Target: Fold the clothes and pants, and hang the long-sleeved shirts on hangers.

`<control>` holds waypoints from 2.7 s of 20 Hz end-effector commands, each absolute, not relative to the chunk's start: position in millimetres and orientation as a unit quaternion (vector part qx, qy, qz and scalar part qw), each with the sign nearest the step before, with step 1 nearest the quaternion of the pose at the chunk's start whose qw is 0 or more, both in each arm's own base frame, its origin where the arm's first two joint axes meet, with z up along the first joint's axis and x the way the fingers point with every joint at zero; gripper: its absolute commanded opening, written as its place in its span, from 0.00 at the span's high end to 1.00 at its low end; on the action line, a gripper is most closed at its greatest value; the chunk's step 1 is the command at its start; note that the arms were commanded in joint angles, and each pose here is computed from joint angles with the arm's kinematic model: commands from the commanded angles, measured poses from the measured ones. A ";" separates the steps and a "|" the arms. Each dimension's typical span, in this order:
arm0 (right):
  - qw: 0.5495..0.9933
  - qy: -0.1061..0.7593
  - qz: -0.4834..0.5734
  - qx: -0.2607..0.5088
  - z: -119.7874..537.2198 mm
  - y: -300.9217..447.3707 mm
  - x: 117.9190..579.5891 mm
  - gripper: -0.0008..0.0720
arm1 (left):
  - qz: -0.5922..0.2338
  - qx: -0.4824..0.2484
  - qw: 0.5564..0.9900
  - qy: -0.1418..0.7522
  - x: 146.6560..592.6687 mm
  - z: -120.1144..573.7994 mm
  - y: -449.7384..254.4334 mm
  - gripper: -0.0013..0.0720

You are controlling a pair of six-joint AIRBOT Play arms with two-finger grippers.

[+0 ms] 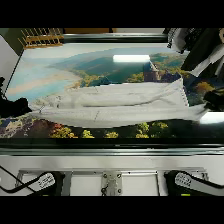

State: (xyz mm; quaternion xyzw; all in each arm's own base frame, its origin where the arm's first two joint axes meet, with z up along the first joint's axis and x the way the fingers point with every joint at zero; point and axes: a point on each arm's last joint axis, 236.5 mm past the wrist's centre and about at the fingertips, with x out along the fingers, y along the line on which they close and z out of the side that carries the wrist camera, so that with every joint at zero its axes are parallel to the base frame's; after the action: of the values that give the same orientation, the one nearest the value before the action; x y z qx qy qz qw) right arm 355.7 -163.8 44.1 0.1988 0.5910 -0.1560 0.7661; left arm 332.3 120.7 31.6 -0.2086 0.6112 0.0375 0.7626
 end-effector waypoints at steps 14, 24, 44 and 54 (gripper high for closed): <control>0.819 0.511 -0.134 0.223 -3.5 -129.7 567.5 0.95 | 0.069 -0.279 0.714 0.639 463.2 -37.5 154.1 0.94; 0.851 0.392 -0.078 0.340 4.8 -103.6 636.1 0.03 | 0.049 -0.361 0.751 0.551 529.7 -39.6 146.4 0.06; 0.683 0.510 -0.198 0.484 -91.1 -115.6 402.9 0.06 | 0.130 -0.420 0.717 0.541 388.2 -94.5 96.0 0.05; 0.763 0.443 -0.159 0.443 -99.6 -54.7 476.4 0.07 | 0.123 -0.385 0.754 0.518 418.3 -102.0 77.0 0.05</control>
State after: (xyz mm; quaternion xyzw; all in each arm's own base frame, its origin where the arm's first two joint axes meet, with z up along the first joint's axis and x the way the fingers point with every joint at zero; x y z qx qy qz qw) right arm 458.9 -66.5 -98.9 0.4523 0.4683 -0.1631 0.7413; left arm 411.9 78.9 -96.5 -0.3892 0.5243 0.1204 0.7478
